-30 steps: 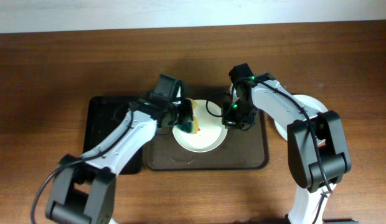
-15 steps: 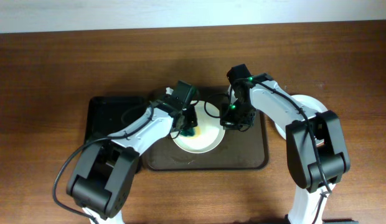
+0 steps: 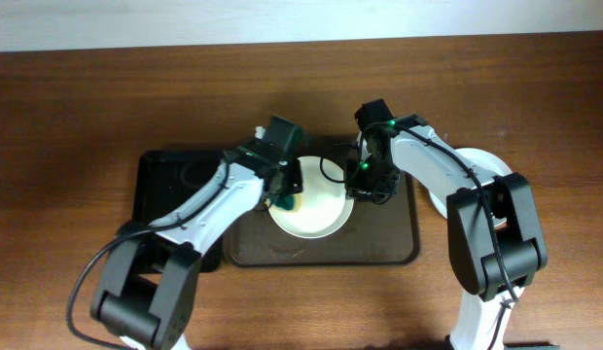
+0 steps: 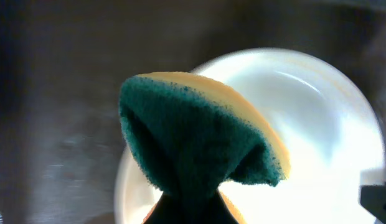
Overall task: Clean dirty plates on tray and stack at the side
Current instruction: 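Scrub the last plate with the sponge in the left gripper, then lift the last plate with the right gripper and stack it on the pile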
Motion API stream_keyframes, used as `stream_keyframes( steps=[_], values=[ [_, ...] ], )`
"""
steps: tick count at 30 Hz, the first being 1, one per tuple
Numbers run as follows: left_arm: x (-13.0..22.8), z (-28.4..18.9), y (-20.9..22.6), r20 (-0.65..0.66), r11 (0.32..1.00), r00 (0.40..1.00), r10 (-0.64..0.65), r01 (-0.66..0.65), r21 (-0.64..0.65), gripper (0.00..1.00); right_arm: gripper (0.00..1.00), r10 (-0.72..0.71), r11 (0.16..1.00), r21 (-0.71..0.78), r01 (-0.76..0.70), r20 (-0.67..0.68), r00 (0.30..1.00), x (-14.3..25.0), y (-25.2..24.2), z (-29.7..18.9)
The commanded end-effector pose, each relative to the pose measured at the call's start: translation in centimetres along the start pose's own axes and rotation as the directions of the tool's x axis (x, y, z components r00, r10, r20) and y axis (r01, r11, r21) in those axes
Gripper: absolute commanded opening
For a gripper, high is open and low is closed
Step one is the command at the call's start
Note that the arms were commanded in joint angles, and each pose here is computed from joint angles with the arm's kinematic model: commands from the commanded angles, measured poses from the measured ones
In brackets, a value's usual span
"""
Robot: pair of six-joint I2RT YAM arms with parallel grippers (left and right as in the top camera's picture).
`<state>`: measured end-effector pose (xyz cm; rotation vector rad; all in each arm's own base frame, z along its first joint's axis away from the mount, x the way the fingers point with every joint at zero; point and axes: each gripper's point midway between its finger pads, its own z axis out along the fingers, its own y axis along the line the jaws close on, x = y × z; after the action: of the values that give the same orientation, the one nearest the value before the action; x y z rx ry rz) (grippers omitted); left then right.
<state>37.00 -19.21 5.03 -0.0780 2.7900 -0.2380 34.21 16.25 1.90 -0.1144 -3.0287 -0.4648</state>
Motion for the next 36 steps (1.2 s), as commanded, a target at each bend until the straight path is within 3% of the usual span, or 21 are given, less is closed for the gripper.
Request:
stream_keyframes(
  steps=[1,2,4,8,11,16,20,21,23,24,28,31,34,36],
  values=[
    [-3.5,-5.5,2.3,0.136,0.998,0.989,0.061,-0.06,-0.014,0.0,0.24,0.001,1.0,0.021,-0.001,-0.02,1.0,0.1,-0.7,1.0],
    [-3.8,-6.2,3.4,0.141,0.998,0.989,0.055,-0.052,-0.024,0.0,0.22,0.01,1.0,0.03,-0.009,-0.044,0.999,0.3,-1.0,1.8],
    [-3.2,-6.4,6.3,0.09,0.998,0.996,0.008,-0.001,-0.069,0.0,0.04,0.016,0.999,0.045,-0.013,-0.066,0.998,0.4,-1.6,2.8],
    [-2.5,-6.6,12.1,-0.007,0.993,1.0,0.015,-0.016,-0.115,0.0,0.04,0.016,0.998,0.053,-0.017,0.005,1.0,-0.6,-1.8,0.5],
    [-2.5,-6.8,15.8,-0.018,0.989,1.0,-0.008,0.005,-0.15,0.0,0.04,0.0,0.982,0.186,-0.025,0.135,0.991,-1.4,-3.8,-4.1],
    [-1.2,-4.9,17.2,-0.047,0.991,0.999,0.026,-0.031,-0.127,0.0,0.04,-0.067,0.924,0.373,-0.086,0.378,0.923,-1.6,-6.1,-13.1],
    [-0.2,-3.0,18.0,-0.029,0.988,0.999,0.039,-0.043,-0.147,0.0,0.04,-0.119,0.837,0.52,-0.168,0.474,0.872,-0.8,-8.4,-17.9],
    [0.2,-2.5,18.1,-0.03,0.988,0.999,0.039,-0.043,-0.148,0.42,0.04,-0.148,0.815,0.55,-0.181,0.5,0.853,-0.6,-8.4,-19.1],
    [0.9,-2.3,18.2,-0.047,0.988,0.998,0.036,-0.043,-0.149,0.79,0.04,-0.209,0.805,0.573,-0.151,0.513,0.833,-0.1,-7.4,-20.3],
    [1.1,-2.2,18.3,-0.054,0.988,0.998,0.035,-0.042,-0.149,0.87,0.04,-0.234,0.797,0.587,-0.14,0.514,0.825,0.0,-7.1,-20.7],
    [2.7,-1.5,18.5,-0.087,0.988,0.996,0.032,-0.044,-0.15,0.89,0.04,-0.335,0.694,0.683,-0.227,0.585,0.738,0.7,-6.9,-24.9],
    [4.0,-0.7,18.7,-0.108,0.988,0.994,0.028,-0.044,-0.148,0.84,0.04,-0.395,0.654,0.72,-0.232,0.587,0.707,1.0,-5.8,-25.7],
    [4.3,-0.5,18.5,-0.112,0.99,0.993,0.028,-0.043,-0.137,0.33,0.04,-0.451,0.608,0.754,-0.248,0.585,0.674,1.3,-4.8,-26.5],
    [4.3,-0.4,18.2,-0.112,0.993,0.993,0.027,-0.04,-0.115,0.11,0.04,-0.466,0.579,0.767,-0.275,0.589,0.66,1.4,-4.9,-27.3]
  ],
)
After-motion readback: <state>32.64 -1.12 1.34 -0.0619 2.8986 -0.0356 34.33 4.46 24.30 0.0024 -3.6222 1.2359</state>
